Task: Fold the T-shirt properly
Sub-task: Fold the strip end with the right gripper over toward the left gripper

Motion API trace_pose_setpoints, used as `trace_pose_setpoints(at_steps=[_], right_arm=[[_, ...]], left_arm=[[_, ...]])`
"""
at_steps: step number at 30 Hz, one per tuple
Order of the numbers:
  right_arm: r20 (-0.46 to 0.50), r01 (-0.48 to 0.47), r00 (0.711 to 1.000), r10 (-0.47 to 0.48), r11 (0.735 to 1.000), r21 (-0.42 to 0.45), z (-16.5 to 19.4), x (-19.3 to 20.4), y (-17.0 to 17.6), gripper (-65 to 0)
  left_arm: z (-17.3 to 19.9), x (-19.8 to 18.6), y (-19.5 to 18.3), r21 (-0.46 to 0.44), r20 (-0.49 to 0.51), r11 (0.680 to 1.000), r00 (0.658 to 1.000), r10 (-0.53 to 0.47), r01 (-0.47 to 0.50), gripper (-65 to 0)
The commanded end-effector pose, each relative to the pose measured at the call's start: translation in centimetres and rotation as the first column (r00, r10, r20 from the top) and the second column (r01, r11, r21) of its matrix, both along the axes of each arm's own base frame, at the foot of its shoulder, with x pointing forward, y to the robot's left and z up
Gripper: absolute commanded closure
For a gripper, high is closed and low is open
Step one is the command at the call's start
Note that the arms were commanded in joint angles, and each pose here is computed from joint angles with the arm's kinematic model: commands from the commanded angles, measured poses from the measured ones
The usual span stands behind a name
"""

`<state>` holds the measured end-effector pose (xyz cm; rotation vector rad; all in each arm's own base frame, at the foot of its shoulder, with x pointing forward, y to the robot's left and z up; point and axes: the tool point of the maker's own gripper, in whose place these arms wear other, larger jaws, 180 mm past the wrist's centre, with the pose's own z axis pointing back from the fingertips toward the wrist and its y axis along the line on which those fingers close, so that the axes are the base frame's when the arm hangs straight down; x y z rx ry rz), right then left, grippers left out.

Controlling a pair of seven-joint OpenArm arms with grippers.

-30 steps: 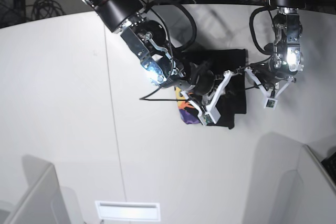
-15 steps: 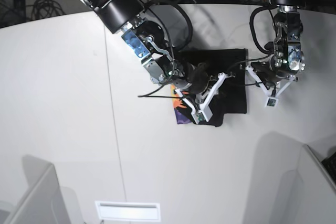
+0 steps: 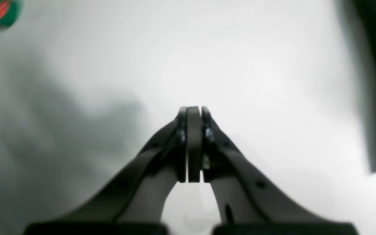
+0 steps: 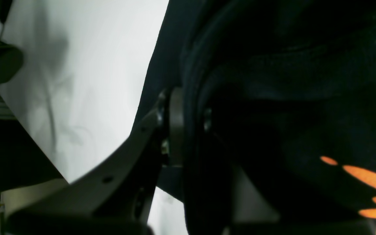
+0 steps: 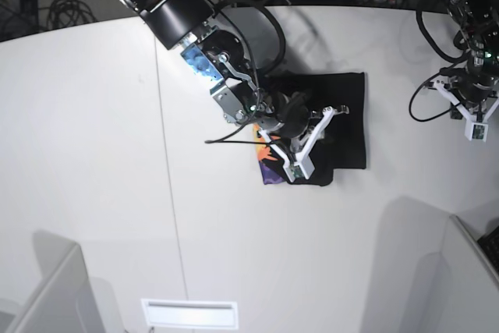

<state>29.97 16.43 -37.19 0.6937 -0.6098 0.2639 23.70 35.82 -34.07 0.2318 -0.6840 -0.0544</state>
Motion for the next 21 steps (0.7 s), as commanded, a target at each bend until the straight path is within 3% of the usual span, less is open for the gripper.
trace_pose_setpoints(at_steps=[1,5,8,18,21], right_arm=[[0.045,-0.002,0.999,0.000,0.999,0.043,1.9,1.0,0.9,-16.1],[0.048,-0.007,0.999,0.005,0.999,0.042,2.0,0.9,1.0,-38.1],[0.051,-0.008,0.999,0.005,0.999,0.048,2.2,0.9,1.2,-45.6],[0.033,-0.011,0.999,0.009,0.999,0.040,1.6,0.7,1.4,-45.9],[0.060,-0.074,0.996,0.072,0.997,0.028,2.0,-0.4,2.8,-45.9]], left_arm=[[1.6,0.3,1.1,0.029,0.041,1.000,0.999,-0.003,0.002,0.0],[2.5,-1.8,3.8,0.058,0.046,0.997,0.997,0.057,-0.059,0.0],[3.3,-2.8,5.4,0.072,0.064,0.991,0.992,0.108,-0.113,0.0],[3.7,-3.5,6.4,0.077,0.077,0.985,0.986,0.146,-0.151,0.0],[3.6,-3.3,6.2,0.073,0.077,0.987,0.987,0.139,-0.145,0.0]])
